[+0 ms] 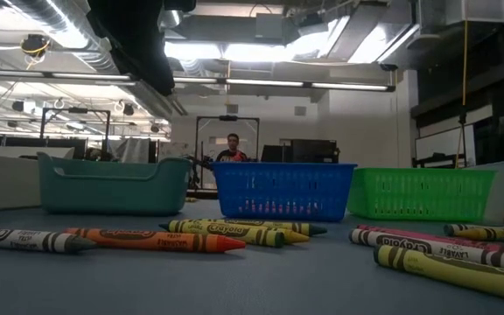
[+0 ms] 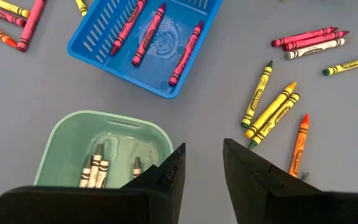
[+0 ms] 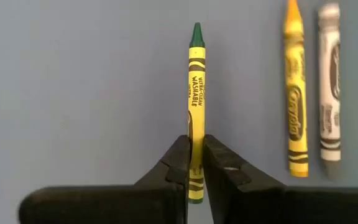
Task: Sort crayons
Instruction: Put the green crayon into the green bin
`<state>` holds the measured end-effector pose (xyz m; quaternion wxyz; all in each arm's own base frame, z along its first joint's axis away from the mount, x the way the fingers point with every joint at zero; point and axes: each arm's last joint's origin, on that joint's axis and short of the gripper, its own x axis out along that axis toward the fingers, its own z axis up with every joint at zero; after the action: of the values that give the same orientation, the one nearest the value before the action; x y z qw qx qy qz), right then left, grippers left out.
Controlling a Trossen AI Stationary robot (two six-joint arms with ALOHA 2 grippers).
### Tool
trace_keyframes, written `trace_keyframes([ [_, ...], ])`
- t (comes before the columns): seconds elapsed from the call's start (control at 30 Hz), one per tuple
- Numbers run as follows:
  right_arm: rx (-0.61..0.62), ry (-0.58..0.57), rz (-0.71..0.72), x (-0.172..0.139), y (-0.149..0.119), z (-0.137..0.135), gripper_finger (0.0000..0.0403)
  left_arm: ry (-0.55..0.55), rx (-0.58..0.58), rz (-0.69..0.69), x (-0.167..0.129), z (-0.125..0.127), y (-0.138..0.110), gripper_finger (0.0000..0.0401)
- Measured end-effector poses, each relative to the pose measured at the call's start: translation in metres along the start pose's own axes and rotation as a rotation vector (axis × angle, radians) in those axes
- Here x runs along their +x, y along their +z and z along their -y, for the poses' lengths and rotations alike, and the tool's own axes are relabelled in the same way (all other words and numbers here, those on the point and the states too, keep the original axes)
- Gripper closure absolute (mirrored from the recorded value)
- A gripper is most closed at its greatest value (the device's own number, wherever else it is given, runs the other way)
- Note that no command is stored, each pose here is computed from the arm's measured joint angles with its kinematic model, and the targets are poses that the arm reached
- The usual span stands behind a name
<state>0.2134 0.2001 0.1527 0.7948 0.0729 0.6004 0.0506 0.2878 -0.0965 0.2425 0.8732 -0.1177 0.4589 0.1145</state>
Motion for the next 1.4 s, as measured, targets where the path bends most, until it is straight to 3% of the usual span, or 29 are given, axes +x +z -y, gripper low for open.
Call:
trace_keyframes([
  [0.33,-0.135,-0.016,0.048,-0.033,0.026,-0.020,0.0371,-0.003,0.000,0.004,0.000,0.000,0.000,0.0310],
  [0.57,-0.255,-0.248,0.084,-0.059,0.035,-0.018,0.0370,-0.030,-0.008,0.042,0.000,0.003,0.004,0.0310],
  [0.7,-0.270,-0.436,0.076,-0.066,0.035,-0.005,0.0370,-0.047,0.025,0.071,0.000,0.005,0.007,0.0310],
  [0.83,-0.238,-0.519,-0.003,-0.068,0.039,0.015,0.0370,-0.068,0.045,0.104,-0.001,0.007,0.010,0.0310],
  [1.4,-0.148,-0.601,-0.121,-0.070,0.081,0.093,0.0370,-0.100,0.085,0.156,-0.002,0.012,0.014,0.0310],
])
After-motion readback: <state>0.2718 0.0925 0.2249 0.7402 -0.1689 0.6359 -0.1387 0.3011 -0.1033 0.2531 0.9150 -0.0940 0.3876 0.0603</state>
